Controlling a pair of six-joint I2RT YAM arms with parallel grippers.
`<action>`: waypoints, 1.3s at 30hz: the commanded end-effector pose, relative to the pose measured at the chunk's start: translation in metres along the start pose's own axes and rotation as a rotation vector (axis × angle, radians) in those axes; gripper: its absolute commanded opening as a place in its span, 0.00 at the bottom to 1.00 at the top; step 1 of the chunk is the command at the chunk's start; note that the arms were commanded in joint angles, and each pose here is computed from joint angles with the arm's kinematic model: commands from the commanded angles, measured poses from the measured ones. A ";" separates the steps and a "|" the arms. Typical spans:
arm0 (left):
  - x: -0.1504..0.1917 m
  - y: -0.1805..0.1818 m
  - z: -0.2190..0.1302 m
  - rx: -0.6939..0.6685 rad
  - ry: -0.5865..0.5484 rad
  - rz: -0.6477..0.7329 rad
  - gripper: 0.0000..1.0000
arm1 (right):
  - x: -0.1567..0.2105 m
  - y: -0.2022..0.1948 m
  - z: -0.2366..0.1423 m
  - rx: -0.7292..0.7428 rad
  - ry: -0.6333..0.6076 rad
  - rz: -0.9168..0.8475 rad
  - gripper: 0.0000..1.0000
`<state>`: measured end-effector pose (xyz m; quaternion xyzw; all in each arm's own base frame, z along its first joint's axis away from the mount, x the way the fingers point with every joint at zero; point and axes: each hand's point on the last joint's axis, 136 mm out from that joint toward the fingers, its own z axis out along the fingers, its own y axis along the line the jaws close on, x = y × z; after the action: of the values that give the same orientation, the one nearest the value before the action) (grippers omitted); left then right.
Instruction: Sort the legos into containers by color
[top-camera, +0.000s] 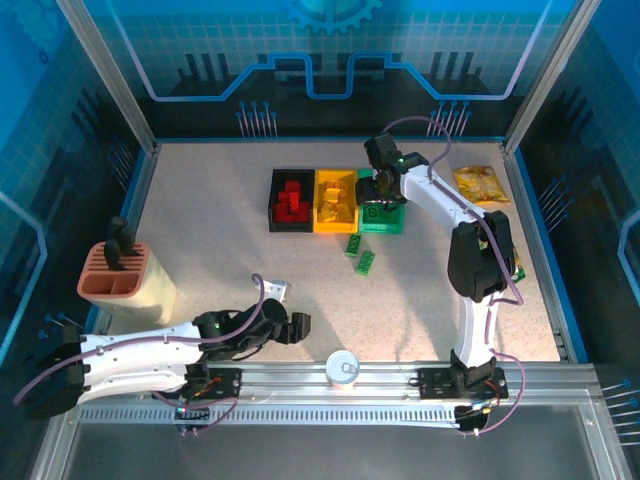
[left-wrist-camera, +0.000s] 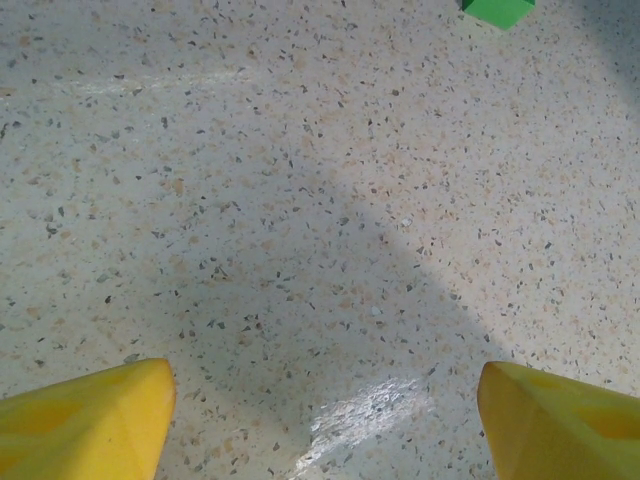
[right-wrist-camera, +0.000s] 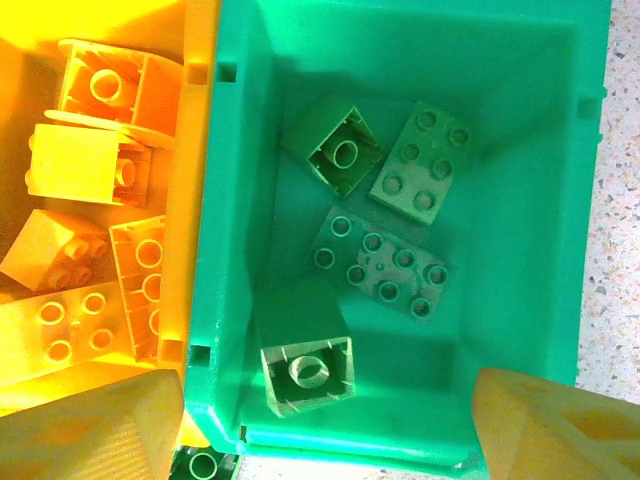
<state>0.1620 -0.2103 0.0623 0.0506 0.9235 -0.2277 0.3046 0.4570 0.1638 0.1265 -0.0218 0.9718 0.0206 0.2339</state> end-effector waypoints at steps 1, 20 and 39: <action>-0.005 0.000 -0.001 -0.002 -0.036 0.019 0.80 | 0.002 -0.001 -0.018 -0.018 -0.026 0.007 0.78; -0.011 -0.007 -0.001 -0.003 -0.042 0.042 0.80 | 0.092 0.054 -0.013 -0.092 0.032 -0.086 0.58; -0.007 0.000 -0.003 -0.027 -0.042 0.042 0.80 | 0.113 0.071 0.048 -0.019 0.174 -0.085 0.57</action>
<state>0.1634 -0.2095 0.0617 0.0629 0.9220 -0.2137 0.3165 0.3740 0.2293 0.0418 -0.0708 0.9840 0.0252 0.1617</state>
